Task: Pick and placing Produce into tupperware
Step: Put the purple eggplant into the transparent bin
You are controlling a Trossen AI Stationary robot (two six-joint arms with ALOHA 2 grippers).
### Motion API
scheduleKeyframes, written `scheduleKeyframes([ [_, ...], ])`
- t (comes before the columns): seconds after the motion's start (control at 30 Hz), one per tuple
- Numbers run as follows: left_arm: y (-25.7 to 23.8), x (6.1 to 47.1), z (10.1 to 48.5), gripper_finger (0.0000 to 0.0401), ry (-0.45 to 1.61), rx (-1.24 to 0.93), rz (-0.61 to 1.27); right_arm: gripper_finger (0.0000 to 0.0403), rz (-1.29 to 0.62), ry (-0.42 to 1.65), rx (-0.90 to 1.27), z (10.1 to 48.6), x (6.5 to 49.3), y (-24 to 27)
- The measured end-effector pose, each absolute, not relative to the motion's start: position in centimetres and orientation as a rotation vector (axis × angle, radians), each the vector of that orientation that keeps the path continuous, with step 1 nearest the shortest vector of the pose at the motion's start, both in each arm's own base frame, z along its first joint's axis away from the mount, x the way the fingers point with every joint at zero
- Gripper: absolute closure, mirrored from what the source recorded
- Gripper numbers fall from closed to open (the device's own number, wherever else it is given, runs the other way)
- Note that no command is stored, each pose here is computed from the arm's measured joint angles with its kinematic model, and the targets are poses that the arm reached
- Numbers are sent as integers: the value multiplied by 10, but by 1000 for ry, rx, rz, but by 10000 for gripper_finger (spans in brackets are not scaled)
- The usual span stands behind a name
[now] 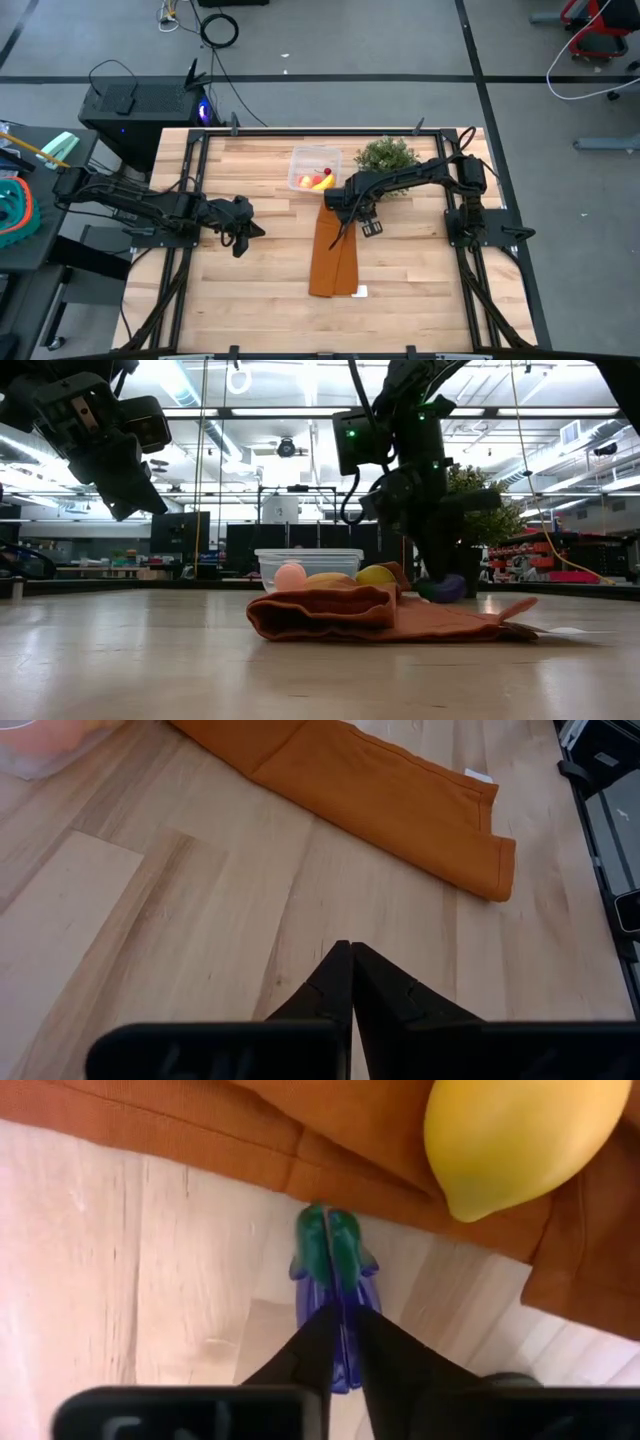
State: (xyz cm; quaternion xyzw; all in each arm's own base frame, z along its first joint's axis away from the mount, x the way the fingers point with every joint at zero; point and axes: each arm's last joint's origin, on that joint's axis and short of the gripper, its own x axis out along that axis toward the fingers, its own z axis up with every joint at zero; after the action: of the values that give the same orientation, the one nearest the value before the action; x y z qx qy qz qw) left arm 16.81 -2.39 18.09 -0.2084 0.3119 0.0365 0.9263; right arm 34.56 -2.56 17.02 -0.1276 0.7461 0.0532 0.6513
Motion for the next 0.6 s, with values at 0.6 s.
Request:
scheduleKeyframes([
  [0.6, -24, 168, 181, 389, 640, -426, 75, 369, 109, 1673, -246, 183, 352, -20],
])
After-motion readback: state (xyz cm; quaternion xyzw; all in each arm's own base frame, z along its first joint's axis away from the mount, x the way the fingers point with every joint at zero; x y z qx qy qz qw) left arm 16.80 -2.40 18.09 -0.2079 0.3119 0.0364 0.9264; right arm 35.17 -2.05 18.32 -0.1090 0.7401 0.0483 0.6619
